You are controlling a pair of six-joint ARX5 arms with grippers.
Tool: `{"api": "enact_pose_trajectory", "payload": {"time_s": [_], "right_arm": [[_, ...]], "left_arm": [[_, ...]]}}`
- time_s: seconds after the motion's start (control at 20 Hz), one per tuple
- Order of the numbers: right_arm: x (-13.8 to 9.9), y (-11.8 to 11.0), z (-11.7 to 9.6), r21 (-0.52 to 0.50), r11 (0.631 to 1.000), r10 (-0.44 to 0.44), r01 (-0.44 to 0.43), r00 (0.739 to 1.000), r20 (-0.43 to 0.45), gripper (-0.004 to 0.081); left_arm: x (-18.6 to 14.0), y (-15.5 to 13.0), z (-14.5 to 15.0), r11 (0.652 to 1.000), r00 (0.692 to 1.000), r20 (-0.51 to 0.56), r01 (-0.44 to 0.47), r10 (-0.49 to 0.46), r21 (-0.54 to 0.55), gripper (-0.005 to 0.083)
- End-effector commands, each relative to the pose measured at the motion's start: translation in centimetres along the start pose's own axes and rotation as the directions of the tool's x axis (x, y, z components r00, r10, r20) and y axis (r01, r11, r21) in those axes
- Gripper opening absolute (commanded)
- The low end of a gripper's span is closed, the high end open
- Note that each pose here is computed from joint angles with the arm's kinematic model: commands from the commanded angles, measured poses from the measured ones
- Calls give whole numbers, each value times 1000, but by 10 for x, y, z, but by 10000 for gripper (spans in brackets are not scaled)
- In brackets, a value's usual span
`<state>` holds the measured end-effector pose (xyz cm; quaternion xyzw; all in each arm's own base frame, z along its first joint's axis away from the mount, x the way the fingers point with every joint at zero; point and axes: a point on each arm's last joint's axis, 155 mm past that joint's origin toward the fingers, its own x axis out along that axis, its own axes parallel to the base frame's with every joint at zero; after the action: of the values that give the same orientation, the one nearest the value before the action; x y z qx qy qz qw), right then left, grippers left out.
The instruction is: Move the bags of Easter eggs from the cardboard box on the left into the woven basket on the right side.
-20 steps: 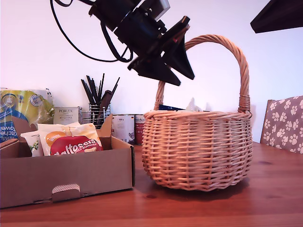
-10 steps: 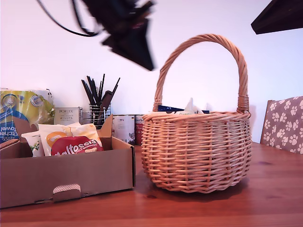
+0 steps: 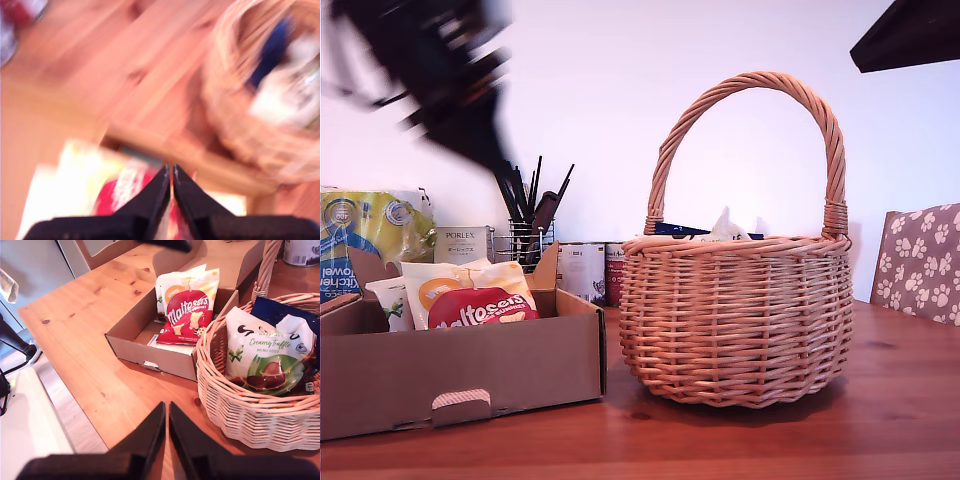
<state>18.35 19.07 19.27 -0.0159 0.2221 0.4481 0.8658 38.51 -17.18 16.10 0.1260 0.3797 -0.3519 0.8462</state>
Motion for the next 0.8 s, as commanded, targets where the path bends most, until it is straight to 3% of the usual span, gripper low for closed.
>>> {"api": "enact_pose_trajectory", "payload": {"time_s": [0.0,0.15,0.2,0.3,0.35,0.4,0.55,0.75], "right_arm": [[0,0,4,-6,1000,-2,3,1000,7,-13],[0,-3,3,-4,1000,-18,18,1000,3,-13],[0,-3,3,-4,1000,-18,18,1000,3,-13],[0,-3,3,-4,1000,-18,18,1000,3,-13],[0,-3,3,-4,1000,-18,18,1000,2,-13],[0,-3,2,-3,1000,-18,18,1000,-1,-13],[2,-4,1,1,1000,-21,21,1000,-9,-13],[5,-6,-2,9,1000,-21,21,999,-26,-13]], "left_arm": [[3,11,-20,999,1000,-6,15,-15,-36,-19],[-6,33,-29,998,999,28,25,-24,-53,0],[-6,36,-26,998,998,49,28,-25,-53,137],[-6,48,-20,1000,997,72,-19,19,-12,665],[-6,52,-15,998,995,89,-42,38,39,808],[-6,54,-8,993,993,110,-63,52,100,773],[-4,64,8,977,981,161,-138,111,163,783],[17,74,-2,969,985,136,-136,109,208,783]]}}
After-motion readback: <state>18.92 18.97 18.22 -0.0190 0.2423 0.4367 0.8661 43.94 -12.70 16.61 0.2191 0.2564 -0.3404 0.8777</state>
